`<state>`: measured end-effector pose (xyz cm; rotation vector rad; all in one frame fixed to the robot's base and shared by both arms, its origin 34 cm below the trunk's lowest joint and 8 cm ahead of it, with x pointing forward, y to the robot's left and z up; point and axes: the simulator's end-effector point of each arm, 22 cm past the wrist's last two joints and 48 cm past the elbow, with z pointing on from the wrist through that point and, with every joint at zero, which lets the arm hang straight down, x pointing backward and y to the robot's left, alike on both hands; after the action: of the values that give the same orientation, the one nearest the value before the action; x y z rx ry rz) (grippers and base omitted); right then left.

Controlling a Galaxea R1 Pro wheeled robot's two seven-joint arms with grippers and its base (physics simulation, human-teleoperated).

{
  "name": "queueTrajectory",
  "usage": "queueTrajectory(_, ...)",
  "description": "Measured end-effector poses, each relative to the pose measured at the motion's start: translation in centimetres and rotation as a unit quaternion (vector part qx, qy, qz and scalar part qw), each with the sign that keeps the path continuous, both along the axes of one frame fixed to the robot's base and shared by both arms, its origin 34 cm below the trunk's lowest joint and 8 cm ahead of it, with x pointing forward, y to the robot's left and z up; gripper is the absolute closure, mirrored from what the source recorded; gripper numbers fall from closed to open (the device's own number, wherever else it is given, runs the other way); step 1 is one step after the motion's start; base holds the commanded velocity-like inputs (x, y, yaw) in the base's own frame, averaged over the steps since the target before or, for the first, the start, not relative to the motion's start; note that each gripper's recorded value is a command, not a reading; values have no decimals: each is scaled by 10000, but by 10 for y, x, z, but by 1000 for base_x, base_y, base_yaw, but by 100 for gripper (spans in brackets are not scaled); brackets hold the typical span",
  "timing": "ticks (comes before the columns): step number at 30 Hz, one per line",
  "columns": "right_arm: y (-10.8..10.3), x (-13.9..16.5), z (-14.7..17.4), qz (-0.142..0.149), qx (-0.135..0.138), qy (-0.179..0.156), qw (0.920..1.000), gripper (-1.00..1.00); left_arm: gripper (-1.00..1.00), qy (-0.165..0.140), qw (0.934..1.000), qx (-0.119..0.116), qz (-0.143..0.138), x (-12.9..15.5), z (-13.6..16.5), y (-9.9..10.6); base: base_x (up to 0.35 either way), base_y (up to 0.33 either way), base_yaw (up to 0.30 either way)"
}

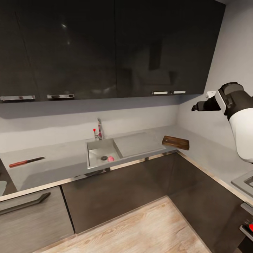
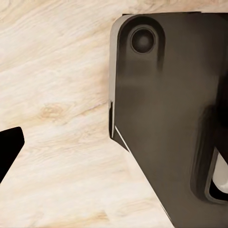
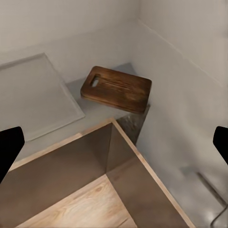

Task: In the kitchen, take the Vidalia onion out of the sink, dice it on the chopping board with the paring knife, put the diced onion into the bowl on the countertop, then place both the paring knife and the chopping board into the sink.

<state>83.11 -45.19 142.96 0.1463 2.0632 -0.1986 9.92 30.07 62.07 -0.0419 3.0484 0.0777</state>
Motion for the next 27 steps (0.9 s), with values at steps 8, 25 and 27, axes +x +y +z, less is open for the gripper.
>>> queueTrajectory(8, 0, 0, -1, -1, -5, 6, 10000, -100, -100, 18, 10000, 39, 9, -1, 0, 6, 79, -47, 0)
queueTrajectory(25, -14, 0, -31, -109, -388, 354, 9986, -100, -100, 18, 10000, 34, 9, -1, 0, 6, 260, -160, 0)
queueTrajectory(27, -14, 1, -31, -95, -439, 326, 9985, -100, -100, 18, 10000, 38, 13, -1, 0, 6, 287, -203, 0)
